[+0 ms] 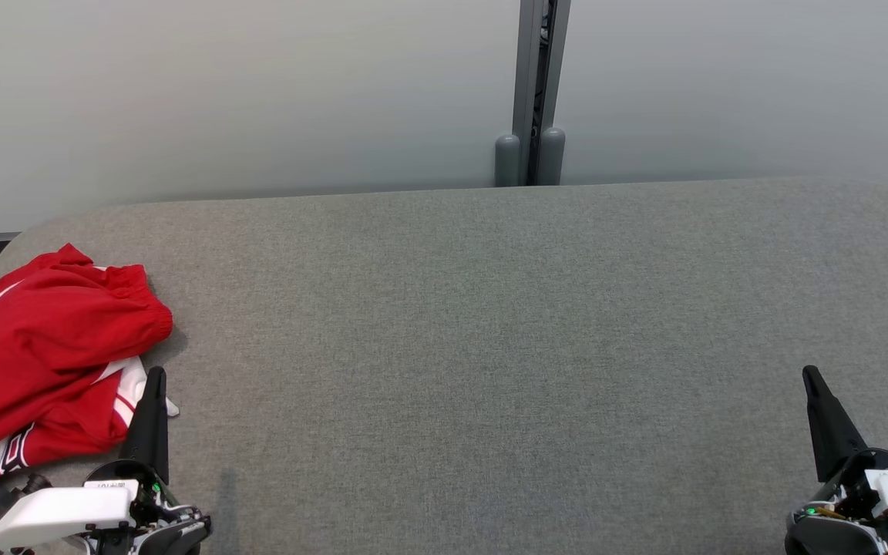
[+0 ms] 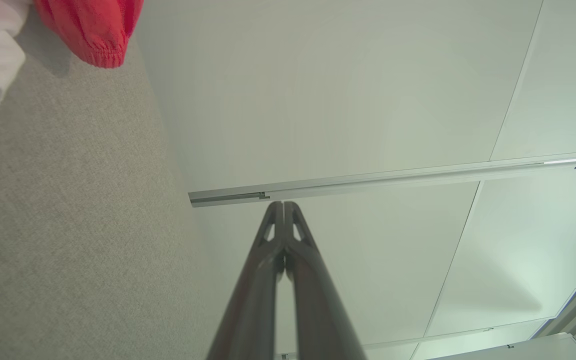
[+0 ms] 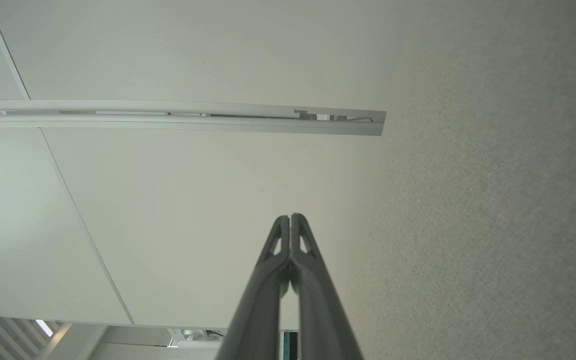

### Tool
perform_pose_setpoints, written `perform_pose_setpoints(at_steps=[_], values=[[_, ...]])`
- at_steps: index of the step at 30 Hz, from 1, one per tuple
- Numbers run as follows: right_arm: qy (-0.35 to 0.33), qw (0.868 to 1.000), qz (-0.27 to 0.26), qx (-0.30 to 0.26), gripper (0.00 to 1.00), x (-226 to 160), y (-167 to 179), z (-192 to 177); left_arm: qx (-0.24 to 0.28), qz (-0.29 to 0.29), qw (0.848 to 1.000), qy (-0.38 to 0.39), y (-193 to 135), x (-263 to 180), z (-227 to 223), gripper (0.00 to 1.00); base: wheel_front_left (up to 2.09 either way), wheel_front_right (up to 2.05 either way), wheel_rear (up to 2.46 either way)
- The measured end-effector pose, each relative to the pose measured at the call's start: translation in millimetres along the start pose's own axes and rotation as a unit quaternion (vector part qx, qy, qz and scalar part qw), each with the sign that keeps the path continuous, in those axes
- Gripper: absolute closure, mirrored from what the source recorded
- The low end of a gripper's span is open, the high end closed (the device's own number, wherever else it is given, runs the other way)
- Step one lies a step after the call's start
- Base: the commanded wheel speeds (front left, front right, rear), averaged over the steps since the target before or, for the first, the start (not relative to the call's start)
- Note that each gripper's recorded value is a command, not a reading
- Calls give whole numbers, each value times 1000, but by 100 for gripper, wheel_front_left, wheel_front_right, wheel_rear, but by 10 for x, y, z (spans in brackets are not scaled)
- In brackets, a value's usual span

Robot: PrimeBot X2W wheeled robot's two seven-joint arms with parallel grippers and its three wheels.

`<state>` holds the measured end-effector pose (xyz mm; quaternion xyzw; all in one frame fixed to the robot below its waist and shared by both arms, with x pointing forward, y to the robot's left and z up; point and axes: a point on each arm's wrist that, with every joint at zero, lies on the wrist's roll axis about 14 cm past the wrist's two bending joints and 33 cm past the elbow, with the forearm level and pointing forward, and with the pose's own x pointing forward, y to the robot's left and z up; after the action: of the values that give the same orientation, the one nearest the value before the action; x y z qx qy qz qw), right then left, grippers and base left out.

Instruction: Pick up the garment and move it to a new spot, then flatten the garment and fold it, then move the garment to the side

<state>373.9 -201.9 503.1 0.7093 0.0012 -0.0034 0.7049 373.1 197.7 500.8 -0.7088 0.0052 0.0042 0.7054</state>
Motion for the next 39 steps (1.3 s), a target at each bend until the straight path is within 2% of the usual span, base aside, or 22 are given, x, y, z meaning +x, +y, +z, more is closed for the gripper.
perform_pose_setpoints(at_steps=[39], values=[[0,1000,0,0,100,0,0,0,0,0,1000,0,0,0,0,100,0,0,0]])
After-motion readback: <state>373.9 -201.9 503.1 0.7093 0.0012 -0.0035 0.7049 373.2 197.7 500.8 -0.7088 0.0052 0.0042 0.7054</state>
